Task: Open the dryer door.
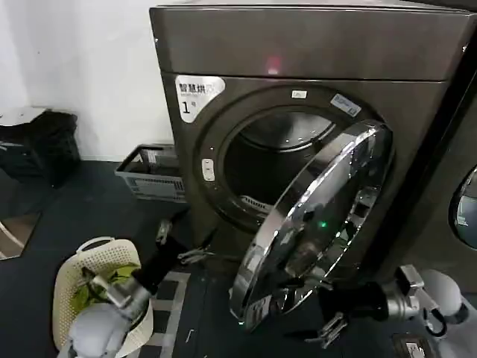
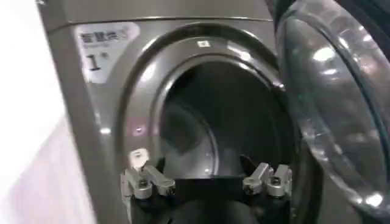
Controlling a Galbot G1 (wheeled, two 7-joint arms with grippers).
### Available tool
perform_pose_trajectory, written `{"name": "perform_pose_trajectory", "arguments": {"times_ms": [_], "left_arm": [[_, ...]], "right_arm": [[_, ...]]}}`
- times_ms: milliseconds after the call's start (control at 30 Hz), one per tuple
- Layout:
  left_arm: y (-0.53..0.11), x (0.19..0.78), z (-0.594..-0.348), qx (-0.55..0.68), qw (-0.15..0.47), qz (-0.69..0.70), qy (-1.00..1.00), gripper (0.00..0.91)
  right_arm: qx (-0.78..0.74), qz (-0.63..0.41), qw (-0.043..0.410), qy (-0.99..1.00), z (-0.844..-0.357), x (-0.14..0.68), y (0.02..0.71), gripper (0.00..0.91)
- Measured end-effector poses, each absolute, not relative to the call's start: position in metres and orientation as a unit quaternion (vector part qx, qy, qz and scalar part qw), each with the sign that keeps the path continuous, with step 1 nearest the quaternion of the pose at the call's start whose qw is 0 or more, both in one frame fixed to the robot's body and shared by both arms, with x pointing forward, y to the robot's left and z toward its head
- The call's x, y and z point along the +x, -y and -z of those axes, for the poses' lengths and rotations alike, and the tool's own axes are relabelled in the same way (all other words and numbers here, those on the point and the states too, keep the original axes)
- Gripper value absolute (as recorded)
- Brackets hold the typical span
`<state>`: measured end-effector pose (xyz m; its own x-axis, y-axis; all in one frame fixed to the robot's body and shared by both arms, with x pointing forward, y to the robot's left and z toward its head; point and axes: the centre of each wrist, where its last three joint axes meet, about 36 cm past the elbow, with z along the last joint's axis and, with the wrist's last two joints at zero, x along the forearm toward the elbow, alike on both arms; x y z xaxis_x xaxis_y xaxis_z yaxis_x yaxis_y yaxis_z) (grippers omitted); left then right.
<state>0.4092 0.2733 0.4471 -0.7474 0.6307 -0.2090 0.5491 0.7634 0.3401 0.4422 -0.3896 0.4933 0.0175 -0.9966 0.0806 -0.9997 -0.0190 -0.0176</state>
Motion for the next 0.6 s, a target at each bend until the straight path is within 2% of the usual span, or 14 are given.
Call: {"name": "perform_pose_trajectory", "arguments": {"times_ms": [267, 433, 600], "left_arm": [[-0.247, 0.436, -0.449, 0.379, 0.163, -0.110, -0.904, 0.907], [-0.222, 0.450, -0.451, 0.418, 0.172, -0.096, -0.887, 0.907], [-0.199, 0.453, -0.456, 0.457, 0.183, -0.085, -0.866, 0.907]], "right_arm": [[0.684, -0.047, 0.023, 0.727, -0.486, 0.404, 0.426, 0.907], [0.651, -0.043, 0.029, 0.758, -0.482, 0.360, 0.448, 0.907], [0.610, -0.055, 0.015, 0.791, -0.482, 0.309, 0.470, 0.907]]}}
